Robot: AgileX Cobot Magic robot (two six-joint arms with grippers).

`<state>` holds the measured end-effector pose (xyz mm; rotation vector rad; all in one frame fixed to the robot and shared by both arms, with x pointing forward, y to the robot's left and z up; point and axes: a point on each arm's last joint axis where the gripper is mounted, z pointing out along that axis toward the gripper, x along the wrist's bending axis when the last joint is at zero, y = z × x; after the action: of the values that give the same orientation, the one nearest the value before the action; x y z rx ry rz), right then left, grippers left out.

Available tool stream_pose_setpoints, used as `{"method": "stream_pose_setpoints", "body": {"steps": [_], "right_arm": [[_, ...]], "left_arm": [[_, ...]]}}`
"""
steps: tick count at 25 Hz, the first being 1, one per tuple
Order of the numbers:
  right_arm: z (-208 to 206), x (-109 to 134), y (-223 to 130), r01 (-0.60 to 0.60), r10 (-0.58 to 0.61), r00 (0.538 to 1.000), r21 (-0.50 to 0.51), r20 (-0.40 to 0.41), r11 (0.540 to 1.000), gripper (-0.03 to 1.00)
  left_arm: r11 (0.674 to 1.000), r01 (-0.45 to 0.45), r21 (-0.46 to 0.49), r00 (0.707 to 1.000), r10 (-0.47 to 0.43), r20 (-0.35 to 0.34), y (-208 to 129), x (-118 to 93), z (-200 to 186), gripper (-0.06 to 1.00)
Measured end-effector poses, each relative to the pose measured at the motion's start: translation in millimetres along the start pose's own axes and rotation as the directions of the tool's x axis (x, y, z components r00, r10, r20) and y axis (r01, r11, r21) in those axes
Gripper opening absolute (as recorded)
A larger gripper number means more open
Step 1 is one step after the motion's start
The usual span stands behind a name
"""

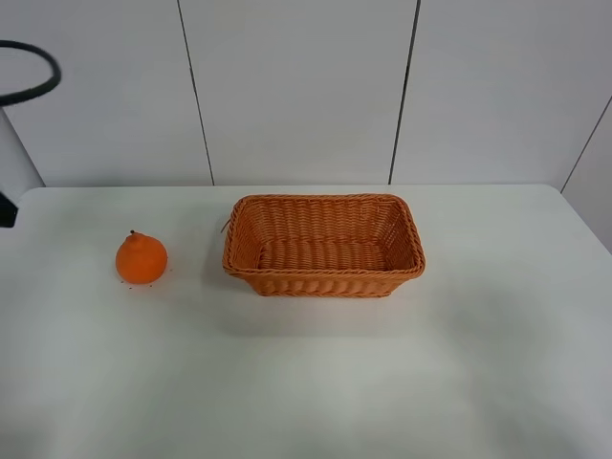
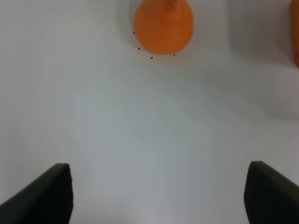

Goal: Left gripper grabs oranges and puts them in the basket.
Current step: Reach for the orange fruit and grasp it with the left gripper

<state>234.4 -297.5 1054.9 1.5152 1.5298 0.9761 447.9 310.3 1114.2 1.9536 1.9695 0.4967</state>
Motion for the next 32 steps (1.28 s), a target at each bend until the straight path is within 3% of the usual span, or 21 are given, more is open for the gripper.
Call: {"method": "stream_pose_setpoints", "body": {"steps": [7, 15, 20, 32], "right_arm": [[0, 0, 0, 0.000, 0.000, 1.000, 0.000, 0.000, 1.000, 0.69], [0, 0, 0, 0.000, 0.000, 1.000, 0.000, 0.000, 1.000, 0.69], [0, 0, 0, 0.000, 0.000, 1.000, 0.000, 0.000, 1.000, 0.69], [0, 0, 0, 0.000, 0.000, 1.000, 0.000, 0.000, 1.000, 0.69]], "left_arm": [[0.993, 0.000, 0.116, 1.000, 0.000, 0.004, 88, 3, 75, 0.85], [0.984, 0.009, 0.179, 0.996, -0.025, 0.086, 143, -3, 163, 0.85], [0.970, 0.005, 0.244, 0.994, -0.032, 0.105, 143, -4, 208, 0.85], [0.898, 0.007, 0.441, 0.992, -0.061, 0.108, 108, -6, 305, 0.85]]}}
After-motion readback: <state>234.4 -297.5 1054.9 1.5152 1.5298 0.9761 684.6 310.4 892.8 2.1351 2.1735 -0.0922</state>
